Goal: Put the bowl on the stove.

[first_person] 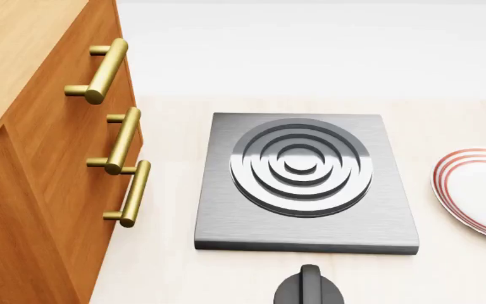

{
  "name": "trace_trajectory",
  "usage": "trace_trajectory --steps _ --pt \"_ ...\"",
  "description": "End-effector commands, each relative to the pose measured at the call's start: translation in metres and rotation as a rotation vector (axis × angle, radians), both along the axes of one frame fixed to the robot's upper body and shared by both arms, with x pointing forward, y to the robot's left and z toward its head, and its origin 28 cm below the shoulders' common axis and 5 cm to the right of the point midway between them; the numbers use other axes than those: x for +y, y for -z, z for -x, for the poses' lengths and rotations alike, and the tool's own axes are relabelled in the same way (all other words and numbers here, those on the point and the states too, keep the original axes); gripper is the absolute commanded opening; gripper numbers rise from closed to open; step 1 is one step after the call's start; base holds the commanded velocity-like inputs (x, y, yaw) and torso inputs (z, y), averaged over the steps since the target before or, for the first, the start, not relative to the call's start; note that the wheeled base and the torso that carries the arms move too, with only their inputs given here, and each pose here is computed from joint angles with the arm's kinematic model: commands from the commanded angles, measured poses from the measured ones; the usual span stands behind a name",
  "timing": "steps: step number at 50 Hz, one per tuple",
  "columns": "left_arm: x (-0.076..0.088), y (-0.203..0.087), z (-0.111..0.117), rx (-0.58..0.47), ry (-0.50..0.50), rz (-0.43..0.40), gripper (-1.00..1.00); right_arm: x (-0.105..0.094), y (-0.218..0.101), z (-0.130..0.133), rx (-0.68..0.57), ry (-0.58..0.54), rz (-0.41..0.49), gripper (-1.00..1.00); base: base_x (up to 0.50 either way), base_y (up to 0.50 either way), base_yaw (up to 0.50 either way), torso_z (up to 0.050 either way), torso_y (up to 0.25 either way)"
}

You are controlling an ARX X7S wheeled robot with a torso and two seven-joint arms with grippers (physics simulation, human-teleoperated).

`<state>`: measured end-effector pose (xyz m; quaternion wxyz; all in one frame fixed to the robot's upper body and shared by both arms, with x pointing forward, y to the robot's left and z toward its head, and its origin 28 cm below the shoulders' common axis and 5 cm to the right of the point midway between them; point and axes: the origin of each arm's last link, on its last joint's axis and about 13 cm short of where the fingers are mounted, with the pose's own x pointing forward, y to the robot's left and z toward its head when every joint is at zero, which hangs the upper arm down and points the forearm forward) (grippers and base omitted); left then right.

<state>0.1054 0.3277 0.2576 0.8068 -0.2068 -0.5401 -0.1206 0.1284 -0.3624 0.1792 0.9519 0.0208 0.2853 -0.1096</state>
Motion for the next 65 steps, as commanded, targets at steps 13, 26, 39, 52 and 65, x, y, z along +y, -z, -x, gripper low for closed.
trace_trajectory --steps 13,26,39,52,65 --pt "0.000 0.000 0.001 0.002 -0.003 -0.002 1.00 0.003 0.018 -0.032 0.060 0.042 0.010 1.00 0.00 0.00 0.00 0.000 0.000" --pt "0.001 0.000 0.001 0.002 -0.005 -0.005 1.00 0.007 0.036 -0.042 0.115 0.031 0.009 1.00 0.00 0.00 0.00 0.000 0.000" --pt "0.000 -0.001 0.001 0.001 -0.005 -0.008 1.00 0.010 0.046 -0.045 0.159 0.019 0.017 1.00 0.00 0.00 0.00 0.000 0.000" --pt "0.000 -0.002 0.001 0.000 -0.007 -0.012 1.00 0.010 0.058 -0.037 0.196 0.039 0.008 1.00 0.00 0.00 0.00 0.000 0.000" --pt "0.000 -0.002 0.001 0.003 -0.007 -0.018 1.00 0.012 0.069 -0.035 0.226 0.028 0.005 1.00 0.00 0.00 0.00 0.000 0.000"
